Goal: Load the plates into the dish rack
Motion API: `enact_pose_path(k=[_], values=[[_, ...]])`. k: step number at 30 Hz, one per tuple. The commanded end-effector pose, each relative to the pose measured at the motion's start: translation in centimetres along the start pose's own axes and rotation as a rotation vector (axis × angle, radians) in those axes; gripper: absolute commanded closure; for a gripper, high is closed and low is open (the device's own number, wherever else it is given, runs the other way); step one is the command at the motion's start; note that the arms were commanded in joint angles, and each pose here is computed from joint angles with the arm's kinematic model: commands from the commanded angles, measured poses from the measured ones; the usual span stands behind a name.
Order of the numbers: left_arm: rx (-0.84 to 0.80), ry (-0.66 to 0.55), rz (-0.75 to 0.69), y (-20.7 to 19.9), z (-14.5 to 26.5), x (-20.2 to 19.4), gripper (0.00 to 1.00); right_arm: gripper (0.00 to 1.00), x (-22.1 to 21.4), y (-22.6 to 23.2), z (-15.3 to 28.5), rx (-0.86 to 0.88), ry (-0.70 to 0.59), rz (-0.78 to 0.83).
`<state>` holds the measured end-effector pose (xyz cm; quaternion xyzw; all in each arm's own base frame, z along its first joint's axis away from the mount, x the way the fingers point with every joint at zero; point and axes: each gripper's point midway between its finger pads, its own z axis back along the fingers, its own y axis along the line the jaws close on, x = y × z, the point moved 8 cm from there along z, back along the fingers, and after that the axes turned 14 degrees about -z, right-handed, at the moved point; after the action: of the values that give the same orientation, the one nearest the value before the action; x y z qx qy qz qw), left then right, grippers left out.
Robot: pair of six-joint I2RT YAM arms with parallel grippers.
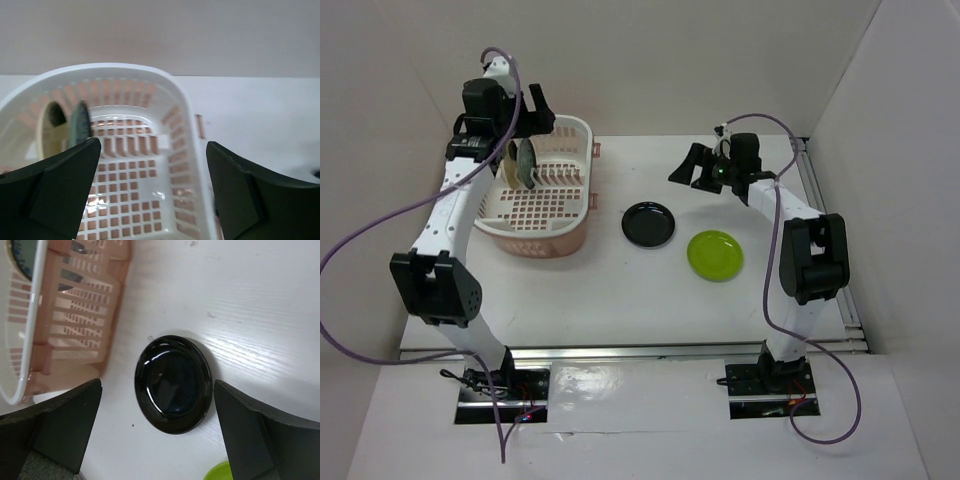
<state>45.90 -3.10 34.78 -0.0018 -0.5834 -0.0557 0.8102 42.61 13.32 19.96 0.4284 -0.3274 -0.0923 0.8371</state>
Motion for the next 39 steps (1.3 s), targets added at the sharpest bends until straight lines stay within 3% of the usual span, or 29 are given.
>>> enact_pose_path(k=[1, 6, 9, 13, 17, 24, 34, 39], values=[[-0.322, -0.084, 0.113, -3.2, 5.0, 2.6, 0.0, 0.0, 1.4, 0.1, 1.3, -0.092, -0.068, 0.032], [-0.579, -0.061, 0.236, -8.2, 8.5, 1.3, 0.0, 0.0, -0.1, -1.8, 5.5, -0.151, -0.109, -0.02], [-0.713, -0.034, 0.219, -12.7, 10.9, 0.7, 0.0, 0.0, -1.0, -1.7, 7.9, -0.169, -0.137, -0.029], [-0.892, 0.036, 0.09, -20.0, 14.5, -1.7, 0.0, 0.0, -3.2, -2.2, 10.4, -0.291, -0.131, -0.047], [-1.013, 0.106, 0.111, -22.5, 16.9, -4.3, 0.0, 0.0, -4.8, -4.0, 13.9, -0.413, -0.221, -0.161], [-1.09, 0.243, 0.148, -24.8, 19.1, -9.6, 0.0, 0.03, -10.2, -8.0, 17.2, -0.601, -0.3, -0.357], [-1.273, 0.348, 0.198, -26.6, 21.5, -11.0, 0.0, 0.05, -13.8, -9.8, 16.8, -0.543, -0.296, -0.417], [-1.311, 0.337, 0.171, -26.8, 23.2, -11.0, 0.0, 0.09, -15.0, -10.5, 16.6, -0.52, -0.295, -0.412]])
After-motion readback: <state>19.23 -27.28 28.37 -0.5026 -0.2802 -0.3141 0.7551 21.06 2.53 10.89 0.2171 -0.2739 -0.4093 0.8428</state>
